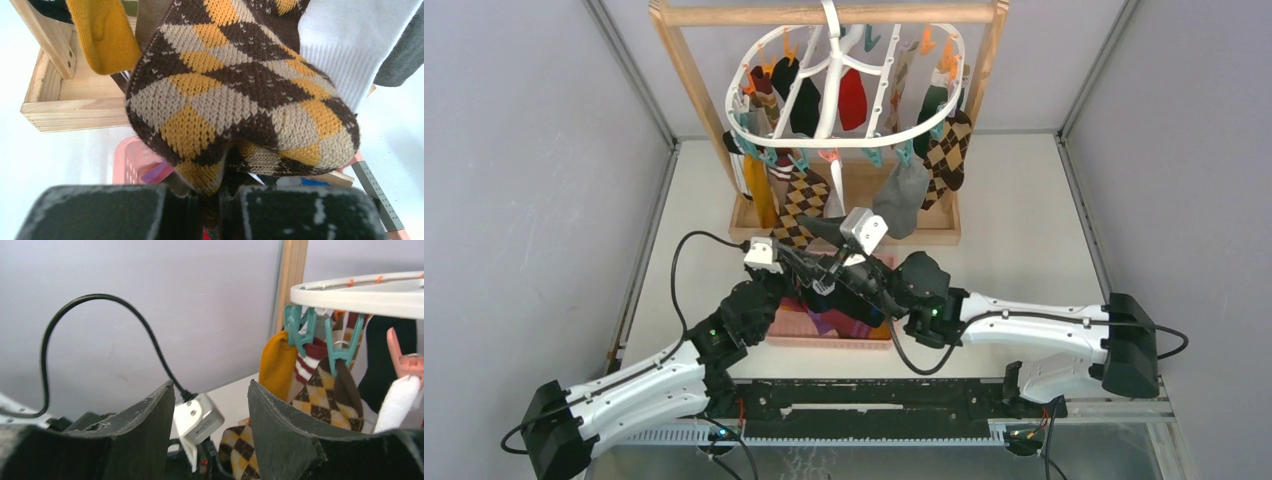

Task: Remove the socks clipped to the hanger
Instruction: Remove the sock from the hanger.

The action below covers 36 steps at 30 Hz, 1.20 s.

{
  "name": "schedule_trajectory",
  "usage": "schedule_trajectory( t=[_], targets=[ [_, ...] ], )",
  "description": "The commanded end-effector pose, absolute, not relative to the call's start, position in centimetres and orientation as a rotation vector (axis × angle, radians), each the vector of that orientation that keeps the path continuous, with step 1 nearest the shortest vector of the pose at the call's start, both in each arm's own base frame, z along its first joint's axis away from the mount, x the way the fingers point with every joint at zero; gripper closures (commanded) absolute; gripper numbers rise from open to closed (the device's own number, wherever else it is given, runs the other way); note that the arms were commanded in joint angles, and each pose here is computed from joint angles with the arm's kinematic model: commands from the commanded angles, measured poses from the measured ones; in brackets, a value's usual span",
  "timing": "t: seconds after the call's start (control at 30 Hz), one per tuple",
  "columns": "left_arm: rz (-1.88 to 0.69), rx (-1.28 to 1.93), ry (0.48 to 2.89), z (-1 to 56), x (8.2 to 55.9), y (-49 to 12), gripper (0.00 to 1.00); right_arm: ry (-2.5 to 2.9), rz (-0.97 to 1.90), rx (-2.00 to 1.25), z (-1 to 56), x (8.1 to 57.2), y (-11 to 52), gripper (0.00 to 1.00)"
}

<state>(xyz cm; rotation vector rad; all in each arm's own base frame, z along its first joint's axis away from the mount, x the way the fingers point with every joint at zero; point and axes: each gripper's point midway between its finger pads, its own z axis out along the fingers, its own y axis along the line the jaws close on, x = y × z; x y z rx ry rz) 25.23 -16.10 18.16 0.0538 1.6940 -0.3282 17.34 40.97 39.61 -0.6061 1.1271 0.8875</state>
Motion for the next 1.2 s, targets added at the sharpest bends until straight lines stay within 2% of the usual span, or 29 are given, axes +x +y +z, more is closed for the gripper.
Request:
schedule_trajectory(
  t=[0.0, 0.3, 0.63, 1.17],
  targets=[
    [-0.370, 0.047, 1.665, 18.9, 25.2, -16.3, 0.95, 1.040, 0.776, -0.524, 43.5, 19.7, 40.6, 0.37],
    [-0.360, 0.055, 1.667, 18.8, 25.4, -16.5, 0.95, 1.042, 0.628, -0.468, 43.8, 23.8, 40.2, 0.33],
    [-0.363, 0.063, 1.666, 18.8, 25.4, -16.7, 0.95, 1.071, 0.709, -0.440, 44.5, 27.7, 37.5, 0.32],
    [-0.361, 0.069, 1.675, 18.7, 25.5, -16.9, 0.95, 1.079, 0.751, -0.471, 44.7, 28.1, 38.5, 0.32]
  ],
)
